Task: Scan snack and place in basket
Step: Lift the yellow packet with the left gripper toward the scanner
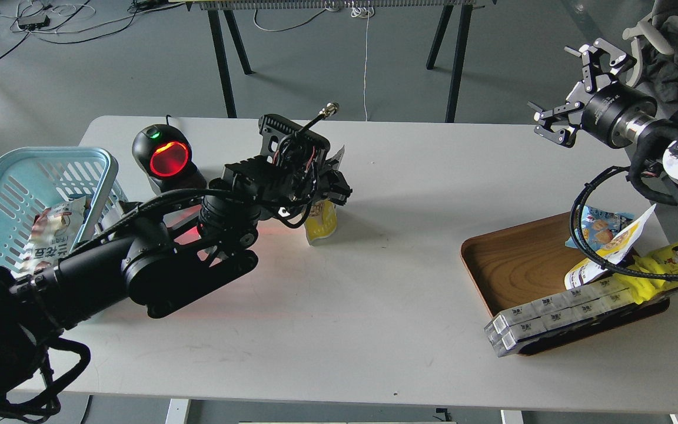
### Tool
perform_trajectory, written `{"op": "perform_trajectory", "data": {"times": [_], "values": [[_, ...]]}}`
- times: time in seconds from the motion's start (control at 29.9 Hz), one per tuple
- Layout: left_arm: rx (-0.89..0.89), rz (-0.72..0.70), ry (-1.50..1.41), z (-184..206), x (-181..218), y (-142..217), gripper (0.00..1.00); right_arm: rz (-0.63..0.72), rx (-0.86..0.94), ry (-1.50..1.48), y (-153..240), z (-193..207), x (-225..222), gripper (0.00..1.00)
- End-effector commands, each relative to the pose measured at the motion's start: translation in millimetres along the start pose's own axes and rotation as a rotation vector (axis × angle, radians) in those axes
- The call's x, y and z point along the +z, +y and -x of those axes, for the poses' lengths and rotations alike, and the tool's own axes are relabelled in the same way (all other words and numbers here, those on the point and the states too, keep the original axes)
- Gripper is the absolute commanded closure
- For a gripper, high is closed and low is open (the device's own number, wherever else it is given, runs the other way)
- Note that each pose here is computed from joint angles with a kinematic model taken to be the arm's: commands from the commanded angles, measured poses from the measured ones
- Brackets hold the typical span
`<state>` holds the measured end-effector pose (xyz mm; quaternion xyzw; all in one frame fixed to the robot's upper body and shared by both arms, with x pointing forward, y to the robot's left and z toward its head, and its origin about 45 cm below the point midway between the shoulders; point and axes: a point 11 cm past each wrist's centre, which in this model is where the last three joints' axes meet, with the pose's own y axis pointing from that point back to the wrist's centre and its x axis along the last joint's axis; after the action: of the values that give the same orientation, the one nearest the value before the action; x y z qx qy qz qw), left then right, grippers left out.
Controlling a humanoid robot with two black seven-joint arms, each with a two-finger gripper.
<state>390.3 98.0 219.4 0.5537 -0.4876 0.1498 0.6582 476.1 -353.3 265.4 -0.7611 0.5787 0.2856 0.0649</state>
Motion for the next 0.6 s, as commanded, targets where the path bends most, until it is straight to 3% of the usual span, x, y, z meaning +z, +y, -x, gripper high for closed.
{"op": "perform_trajectory", "data": {"times": [0.0, 0.2, 0.57], "values": [[0.023, -0.008, -0.015, -6, -10, 9, 1.0, -0.03, -0.024, -0.004, 3, -2, 3, 0.01], [0.071, -0.013, -0.047, -16, -23, 30, 1.0, -0.032, -0.063, -0.025, 7, -5, 10, 0.01], [0.118, 0.189, -0.14, -22, -21, 75, 1.0, -0.02, -0.11, -0.021, 14, -7, 14, 0.01]]}}
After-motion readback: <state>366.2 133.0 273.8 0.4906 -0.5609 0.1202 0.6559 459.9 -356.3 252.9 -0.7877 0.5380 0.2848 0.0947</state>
